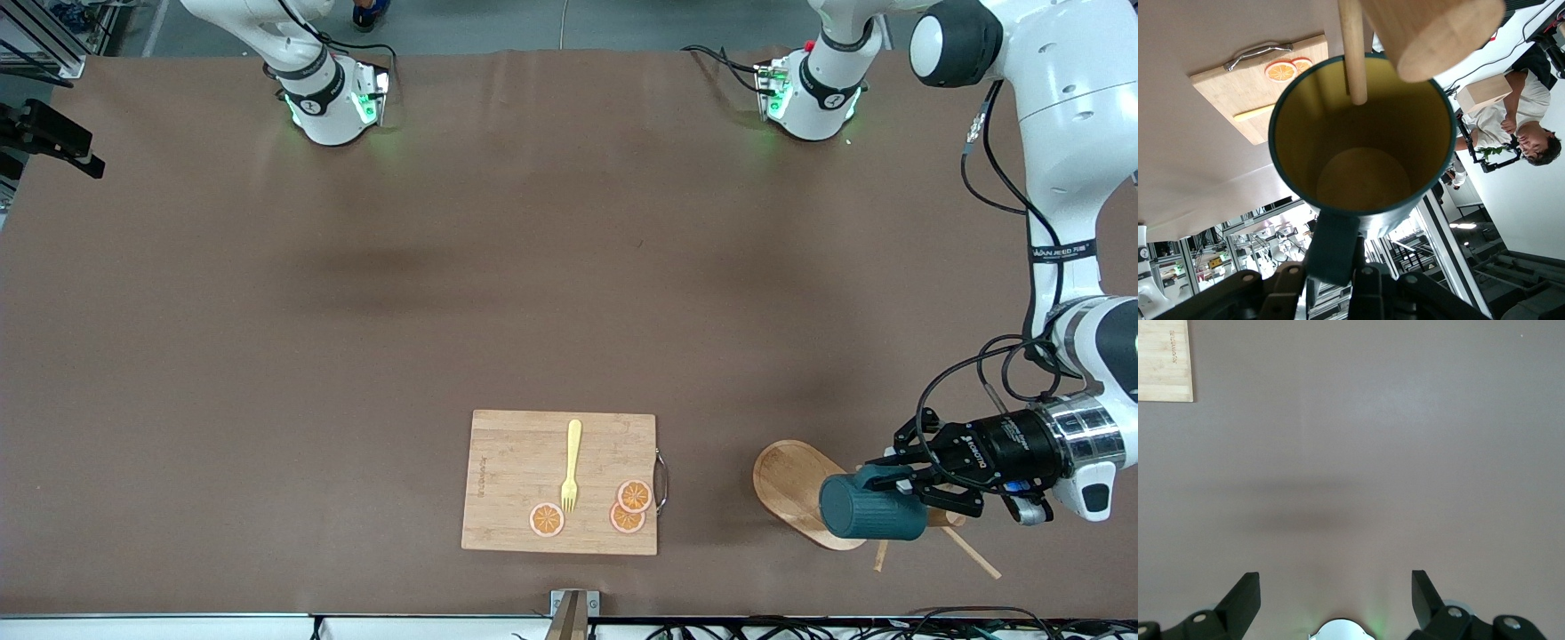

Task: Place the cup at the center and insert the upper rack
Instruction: 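Open the left gripper and release the mug on the stand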

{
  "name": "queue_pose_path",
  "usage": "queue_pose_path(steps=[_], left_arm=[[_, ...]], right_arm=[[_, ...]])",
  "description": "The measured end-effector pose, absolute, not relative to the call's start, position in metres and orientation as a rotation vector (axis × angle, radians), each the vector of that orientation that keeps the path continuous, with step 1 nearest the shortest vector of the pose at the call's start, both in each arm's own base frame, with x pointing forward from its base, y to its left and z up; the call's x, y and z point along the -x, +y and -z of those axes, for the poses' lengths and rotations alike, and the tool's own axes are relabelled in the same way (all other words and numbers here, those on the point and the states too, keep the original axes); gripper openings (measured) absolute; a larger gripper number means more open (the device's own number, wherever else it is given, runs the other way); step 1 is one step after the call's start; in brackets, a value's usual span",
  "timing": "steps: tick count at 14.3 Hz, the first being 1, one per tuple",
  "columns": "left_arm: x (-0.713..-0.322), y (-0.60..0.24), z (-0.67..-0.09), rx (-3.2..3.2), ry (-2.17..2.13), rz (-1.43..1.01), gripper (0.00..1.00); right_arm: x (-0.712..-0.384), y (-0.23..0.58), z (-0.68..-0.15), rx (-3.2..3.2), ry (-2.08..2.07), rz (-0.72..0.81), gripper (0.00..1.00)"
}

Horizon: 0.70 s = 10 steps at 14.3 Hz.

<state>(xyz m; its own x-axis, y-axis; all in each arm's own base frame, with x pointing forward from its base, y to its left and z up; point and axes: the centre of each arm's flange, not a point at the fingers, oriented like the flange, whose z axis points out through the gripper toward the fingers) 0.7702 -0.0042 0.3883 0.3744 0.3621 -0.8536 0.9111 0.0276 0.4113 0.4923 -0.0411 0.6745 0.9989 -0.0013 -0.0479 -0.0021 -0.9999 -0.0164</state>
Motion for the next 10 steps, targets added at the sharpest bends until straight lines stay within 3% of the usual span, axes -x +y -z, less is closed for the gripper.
queue_pose_path(steps=[10], left_arm=[[-0.762, 0.028, -0.354, -1.574, 1.112, 0.684, 0.20]], right_arm=[[-0.492, -0.041, -0.674, 3.124, 0.002, -0.075, 1.00]])
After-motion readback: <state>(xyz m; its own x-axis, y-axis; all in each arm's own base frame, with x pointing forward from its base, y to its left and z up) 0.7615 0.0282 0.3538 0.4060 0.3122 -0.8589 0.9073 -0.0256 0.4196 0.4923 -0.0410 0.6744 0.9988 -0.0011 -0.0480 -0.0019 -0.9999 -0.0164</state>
